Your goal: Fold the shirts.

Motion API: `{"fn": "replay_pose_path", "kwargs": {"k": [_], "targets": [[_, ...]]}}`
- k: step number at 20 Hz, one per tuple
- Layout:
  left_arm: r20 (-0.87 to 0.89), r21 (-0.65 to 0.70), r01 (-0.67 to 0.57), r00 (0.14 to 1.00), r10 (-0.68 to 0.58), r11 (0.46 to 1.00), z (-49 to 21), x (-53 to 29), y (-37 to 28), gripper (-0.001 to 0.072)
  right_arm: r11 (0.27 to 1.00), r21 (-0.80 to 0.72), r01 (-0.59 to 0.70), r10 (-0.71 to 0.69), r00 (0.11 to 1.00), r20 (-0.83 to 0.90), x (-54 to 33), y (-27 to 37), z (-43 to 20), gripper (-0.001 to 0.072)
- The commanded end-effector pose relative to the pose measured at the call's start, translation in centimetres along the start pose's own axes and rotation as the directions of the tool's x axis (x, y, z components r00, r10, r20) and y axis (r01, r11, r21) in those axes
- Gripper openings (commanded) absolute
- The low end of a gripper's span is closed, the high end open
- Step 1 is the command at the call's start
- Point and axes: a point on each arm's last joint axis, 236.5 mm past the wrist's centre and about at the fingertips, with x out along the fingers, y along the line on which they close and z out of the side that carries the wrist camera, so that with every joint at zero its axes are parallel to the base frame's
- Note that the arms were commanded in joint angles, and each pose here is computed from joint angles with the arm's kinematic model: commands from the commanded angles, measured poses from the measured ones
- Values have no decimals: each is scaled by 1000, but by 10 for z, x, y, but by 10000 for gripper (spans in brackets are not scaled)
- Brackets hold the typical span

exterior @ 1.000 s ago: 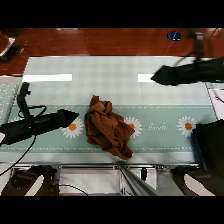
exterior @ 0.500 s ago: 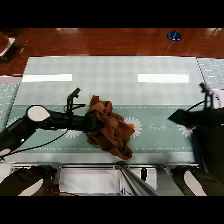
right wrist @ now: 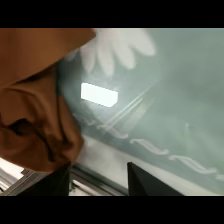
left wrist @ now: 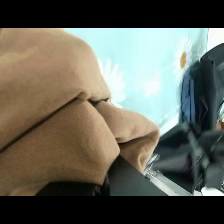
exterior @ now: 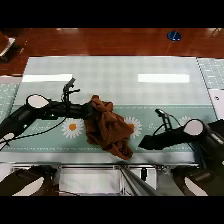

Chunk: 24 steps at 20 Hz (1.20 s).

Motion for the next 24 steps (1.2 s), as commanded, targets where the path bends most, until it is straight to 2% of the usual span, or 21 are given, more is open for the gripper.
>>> {"fn": "replay_pose_path", "kwargs": {"k": [1,7,8,9,11,14,17,19,21,24], "targets": [[7,0,3,1000,-3,1000,5,-3,2,18,999,1,-40,40,997,-67,38,23,-14,404],[2,0,5,1000,-5,1000,3,-3,2,18,993,30,-114,116,990,-78,73,46,-15,402],[2,0,5,1000,-5,1000,3,-3,2,18,992,33,-124,127,989,-76,76,49,-14,379],[3,0,5,1000,-5,1000,4,-3,2,18,990,28,-140,142,987,-76,79,52,-14,298],[9,1,3,1000,-3,1000,5,-4,3,18,979,-49,-199,196,979,-64,78,67,-11,22],[95,30,18,995,-21,999,36,-28,-9,18,956,-170,-239,243,970,4,41,91,25,22],[316,163,31,945,-81,986,105,-98,-61,18,959,-248,-140,209,936,282,-68,98,116,22],[468,278,16,871,-150,961,150,-158,-114,17,953,-296,-63,208,846,490,-176,114,168,21],[566,398,-6,789,-240,918,174,-218,-179,17,919,-392,30,249,727,640,-288,151,183,21],[631,585,-99,679,-376,805,165,-296,-275,17,839,-471,272,268,548,793,-419,207,147,21]]}}
